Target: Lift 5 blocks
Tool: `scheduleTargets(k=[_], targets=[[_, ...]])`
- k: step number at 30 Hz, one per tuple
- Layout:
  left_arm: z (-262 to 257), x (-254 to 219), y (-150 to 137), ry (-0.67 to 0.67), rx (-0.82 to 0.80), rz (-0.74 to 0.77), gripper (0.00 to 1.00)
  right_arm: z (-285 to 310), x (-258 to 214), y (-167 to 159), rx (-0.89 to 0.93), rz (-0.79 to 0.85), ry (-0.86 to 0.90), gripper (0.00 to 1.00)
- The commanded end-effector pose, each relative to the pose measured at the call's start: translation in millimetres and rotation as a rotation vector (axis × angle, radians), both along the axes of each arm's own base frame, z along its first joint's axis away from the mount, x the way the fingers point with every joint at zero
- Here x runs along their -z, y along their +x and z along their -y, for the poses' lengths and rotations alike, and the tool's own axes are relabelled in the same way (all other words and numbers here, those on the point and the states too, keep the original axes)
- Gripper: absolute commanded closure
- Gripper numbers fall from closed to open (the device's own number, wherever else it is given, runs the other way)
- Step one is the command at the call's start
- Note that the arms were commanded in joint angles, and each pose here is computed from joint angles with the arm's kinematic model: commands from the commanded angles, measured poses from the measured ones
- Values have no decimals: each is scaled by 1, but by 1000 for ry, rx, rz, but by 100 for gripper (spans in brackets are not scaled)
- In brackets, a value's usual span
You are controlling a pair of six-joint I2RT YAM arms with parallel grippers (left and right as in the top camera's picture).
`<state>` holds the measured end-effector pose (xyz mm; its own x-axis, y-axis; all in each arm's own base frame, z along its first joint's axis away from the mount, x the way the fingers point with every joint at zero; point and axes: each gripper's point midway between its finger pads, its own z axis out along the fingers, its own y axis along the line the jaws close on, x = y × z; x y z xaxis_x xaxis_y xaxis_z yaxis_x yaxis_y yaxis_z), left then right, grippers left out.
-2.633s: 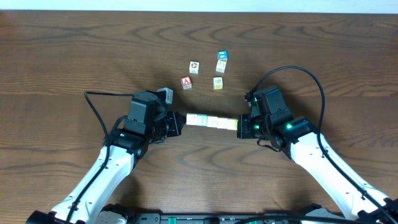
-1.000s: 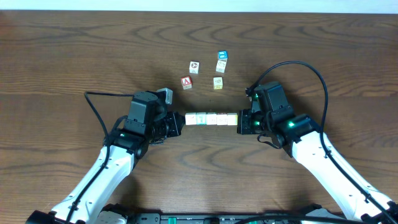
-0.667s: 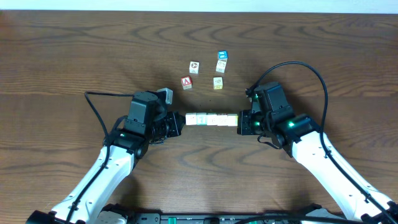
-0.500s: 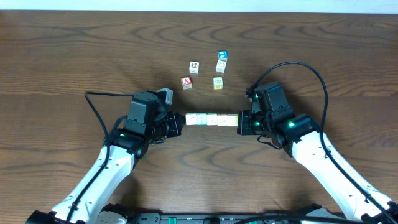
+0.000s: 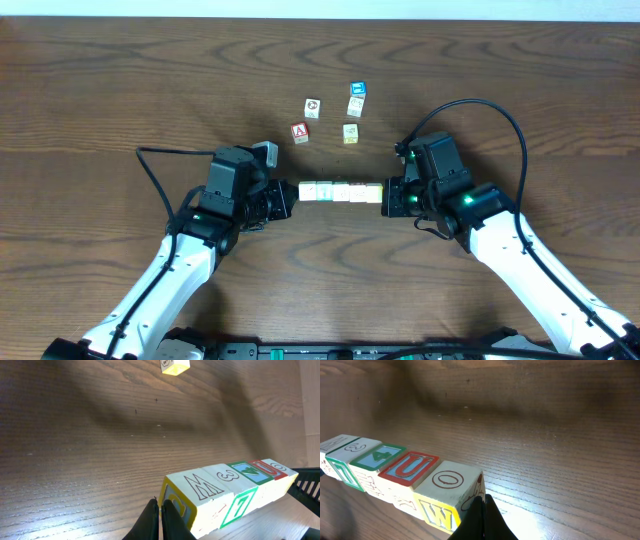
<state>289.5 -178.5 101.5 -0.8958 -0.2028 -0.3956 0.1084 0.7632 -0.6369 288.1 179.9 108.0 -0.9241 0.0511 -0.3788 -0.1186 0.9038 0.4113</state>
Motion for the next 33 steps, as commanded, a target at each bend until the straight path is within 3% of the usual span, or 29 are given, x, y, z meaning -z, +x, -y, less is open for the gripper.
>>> scheduleTargets(k=[1, 33], targets=[[46, -32, -28, -191, 216, -14, 93, -65, -50, -26, -230, -23, 290, 99], [47, -36, -25, -201, 211, -2, 93, -66, -59, -23, -232, -9, 295, 99]])
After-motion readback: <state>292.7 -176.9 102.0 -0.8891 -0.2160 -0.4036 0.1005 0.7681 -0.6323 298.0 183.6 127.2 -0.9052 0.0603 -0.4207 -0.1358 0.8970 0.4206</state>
